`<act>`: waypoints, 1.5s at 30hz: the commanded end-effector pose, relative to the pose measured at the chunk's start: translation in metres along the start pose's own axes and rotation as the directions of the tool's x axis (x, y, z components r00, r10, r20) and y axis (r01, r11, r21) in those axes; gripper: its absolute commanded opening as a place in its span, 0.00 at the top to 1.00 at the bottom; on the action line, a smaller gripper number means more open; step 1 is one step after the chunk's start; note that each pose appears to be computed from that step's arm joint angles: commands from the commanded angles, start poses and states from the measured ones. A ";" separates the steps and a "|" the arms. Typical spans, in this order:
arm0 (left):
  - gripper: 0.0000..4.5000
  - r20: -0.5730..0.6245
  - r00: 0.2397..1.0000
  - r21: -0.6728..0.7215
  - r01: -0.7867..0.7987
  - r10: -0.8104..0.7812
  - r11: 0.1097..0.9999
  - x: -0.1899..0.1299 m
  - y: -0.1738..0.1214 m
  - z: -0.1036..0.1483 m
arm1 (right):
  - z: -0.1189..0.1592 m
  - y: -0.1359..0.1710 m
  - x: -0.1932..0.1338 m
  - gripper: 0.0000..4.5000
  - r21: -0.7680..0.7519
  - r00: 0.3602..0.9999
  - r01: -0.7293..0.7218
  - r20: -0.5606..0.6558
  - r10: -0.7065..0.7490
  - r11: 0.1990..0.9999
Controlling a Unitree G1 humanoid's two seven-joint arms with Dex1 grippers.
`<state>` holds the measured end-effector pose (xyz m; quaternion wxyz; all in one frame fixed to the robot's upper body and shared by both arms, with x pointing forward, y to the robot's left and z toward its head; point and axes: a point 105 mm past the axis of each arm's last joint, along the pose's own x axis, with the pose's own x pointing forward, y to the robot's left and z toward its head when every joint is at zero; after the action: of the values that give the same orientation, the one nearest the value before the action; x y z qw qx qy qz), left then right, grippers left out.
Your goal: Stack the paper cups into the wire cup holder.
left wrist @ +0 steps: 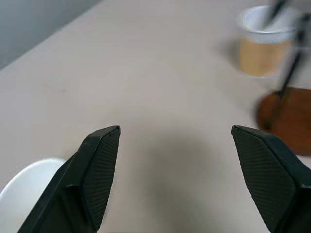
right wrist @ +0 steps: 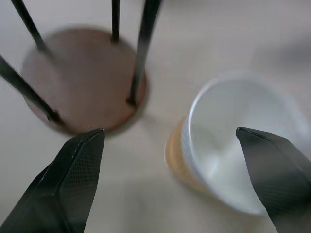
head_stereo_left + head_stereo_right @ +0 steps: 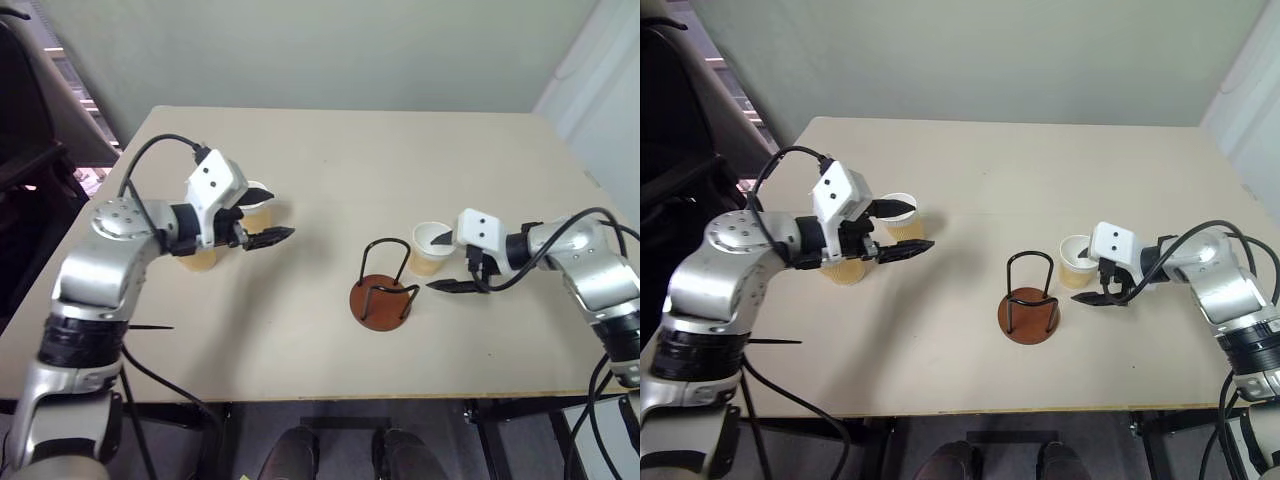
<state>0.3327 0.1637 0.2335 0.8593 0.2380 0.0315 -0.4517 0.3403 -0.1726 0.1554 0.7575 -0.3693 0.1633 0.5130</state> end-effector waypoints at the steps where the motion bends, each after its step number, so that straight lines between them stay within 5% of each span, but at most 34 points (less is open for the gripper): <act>1: 0.13 -0.006 0.991 0.100 0.132 -0.132 0.986 -0.015 -0.024 0.021 | -0.004 -0.010 0.003 0.04 -0.077 0.998 0.026 -0.048 -0.029 0.997; 5: 0.12 -0.007 0.982 0.125 0.187 -0.188 0.974 -0.027 -0.033 0.032 | -0.001 -0.016 0.005 0.29 -0.101 0.998 0.052 -0.027 -0.055 0.994; 14: 0.12 -0.061 0.964 0.131 0.266 -0.260 0.955 -0.046 -0.035 0.028 | 0.062 -0.015 -0.031 0.99 -0.177 0.986 0.057 0.163 -0.028 0.982; 21: 0.12 -0.063 0.960 0.132 0.280 -0.274 0.951 -0.037 -0.034 0.023 | 0.107 -0.017 -0.081 0.99 -0.250 0.974 0.140 0.211 -0.087 0.958; 26: 0.12 -0.092 0.955 0.128 0.292 -0.281 0.948 -0.033 -0.035 0.016 | 0.146 0.022 -0.085 0.99 -0.280 0.938 0.005 0.333 0.092 0.960; 39: 0.12 -0.153 0.957 0.129 0.267 -0.246 0.955 -0.034 -0.032 0.004 | 0.121 0.048 -0.041 0.99 -0.214 0.944 -0.118 0.279 0.176 0.970; 45: 0.12 -0.174 0.963 0.146 0.230 -0.204 0.962 -0.042 -0.023 0.003 | 0.118 0.048 -0.044 0.61 -0.204 0.947 -0.125 0.266 0.178 0.971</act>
<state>0.2888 0.1759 0.2266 0.7702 0.3189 0.1052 -0.5423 0.2655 -0.1054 0.2341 0.6935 -0.3310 0.0498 0.6380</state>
